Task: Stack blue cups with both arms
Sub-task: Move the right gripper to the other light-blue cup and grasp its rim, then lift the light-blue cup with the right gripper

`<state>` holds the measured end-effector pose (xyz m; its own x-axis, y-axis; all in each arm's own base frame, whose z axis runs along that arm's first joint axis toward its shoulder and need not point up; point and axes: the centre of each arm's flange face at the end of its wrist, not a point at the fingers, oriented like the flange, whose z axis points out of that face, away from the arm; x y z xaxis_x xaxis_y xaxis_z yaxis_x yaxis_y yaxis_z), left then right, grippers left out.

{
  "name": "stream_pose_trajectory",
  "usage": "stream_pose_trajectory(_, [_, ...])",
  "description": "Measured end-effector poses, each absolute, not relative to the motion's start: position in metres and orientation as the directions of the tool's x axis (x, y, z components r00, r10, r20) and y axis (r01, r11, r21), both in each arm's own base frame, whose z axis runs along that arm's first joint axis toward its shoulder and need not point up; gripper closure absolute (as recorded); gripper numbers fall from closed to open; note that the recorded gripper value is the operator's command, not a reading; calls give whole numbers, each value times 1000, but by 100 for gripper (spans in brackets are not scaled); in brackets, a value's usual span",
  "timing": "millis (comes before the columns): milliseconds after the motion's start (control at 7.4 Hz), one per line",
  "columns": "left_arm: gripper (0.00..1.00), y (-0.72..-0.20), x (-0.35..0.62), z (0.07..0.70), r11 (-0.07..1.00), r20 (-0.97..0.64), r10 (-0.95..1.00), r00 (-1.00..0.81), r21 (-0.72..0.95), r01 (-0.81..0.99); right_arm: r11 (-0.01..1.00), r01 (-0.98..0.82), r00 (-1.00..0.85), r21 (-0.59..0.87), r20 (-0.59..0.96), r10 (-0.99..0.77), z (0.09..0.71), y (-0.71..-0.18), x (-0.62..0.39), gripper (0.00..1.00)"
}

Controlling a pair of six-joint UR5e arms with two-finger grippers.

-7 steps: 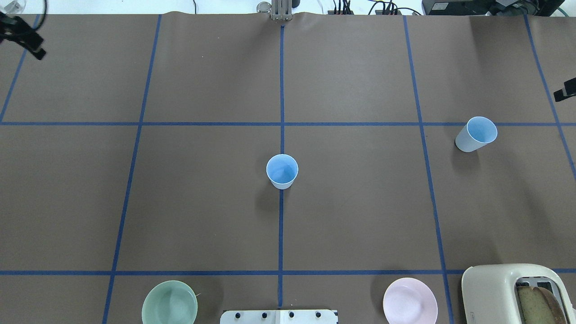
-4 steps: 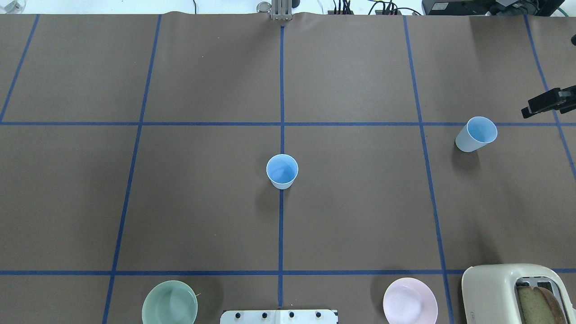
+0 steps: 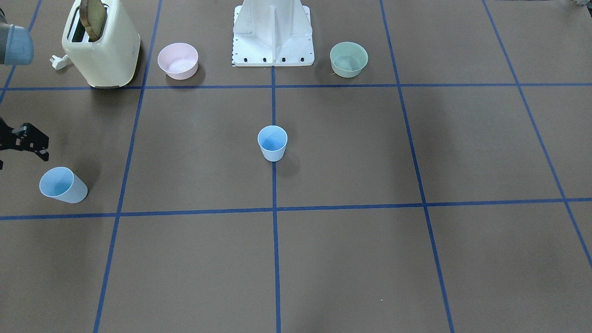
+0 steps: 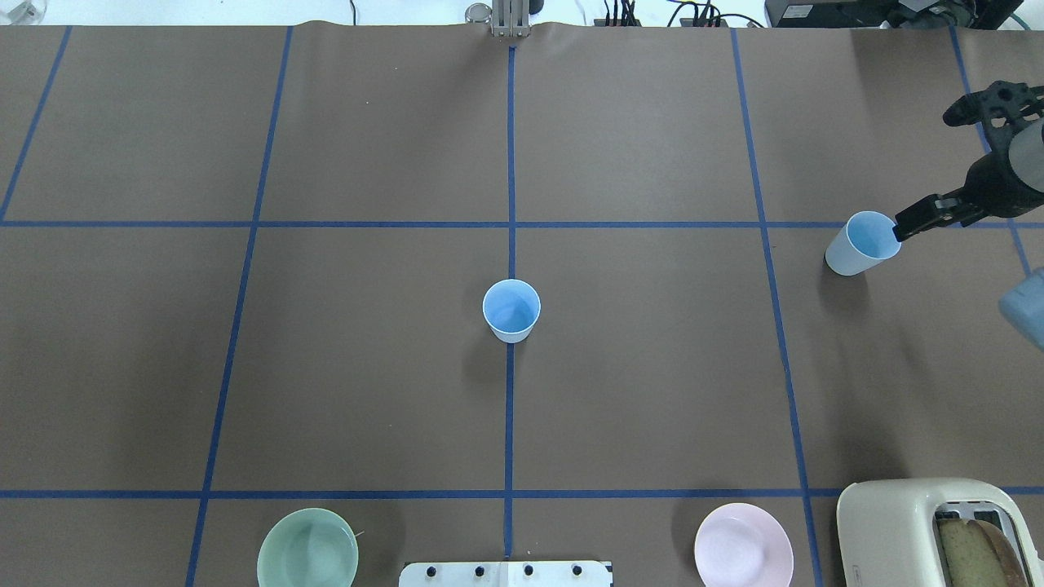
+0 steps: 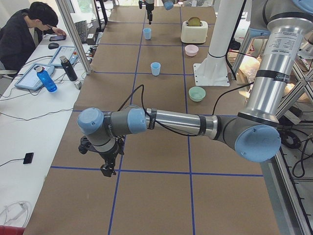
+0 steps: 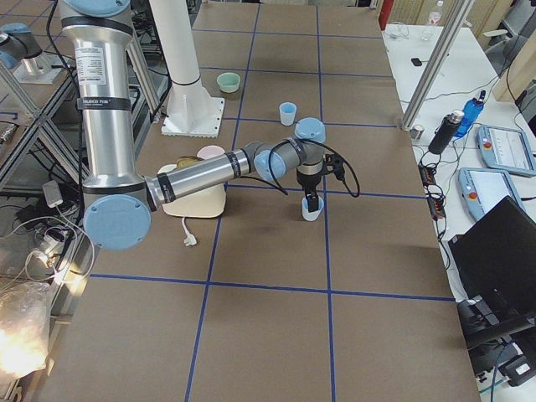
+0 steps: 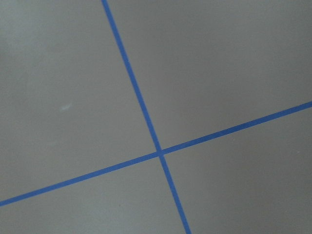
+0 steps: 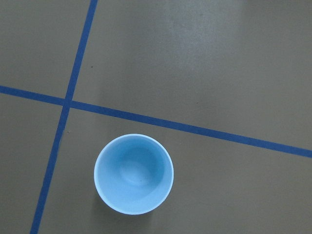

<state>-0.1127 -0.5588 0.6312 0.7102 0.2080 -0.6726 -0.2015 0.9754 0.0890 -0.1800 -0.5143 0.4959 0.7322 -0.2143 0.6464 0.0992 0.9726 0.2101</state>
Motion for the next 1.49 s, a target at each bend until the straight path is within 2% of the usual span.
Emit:
stream_pose_trajectory(541, [2,-539,-112,655,974,-668,220,711,109,-199,978,113,743,173,639,-199,513,-543,-201,14])
stream_pose_trajectory(676, [2,-538,-112,657,974,-668,220,711,108,-200,980,112,746,162,638,-191,516,-551,-205,44])
stream_pose_trajectory(811, [2,-536,-111,659,974,-668,221,711,109,-200,982,111,747,155,639,-185,518,-557,-209,78])
stream_pose_trajectory(1486, [2,-532,-111,663,970,-660,239,712,136,-200,984,118,745,134,644,-177,526,-554,-211,77])
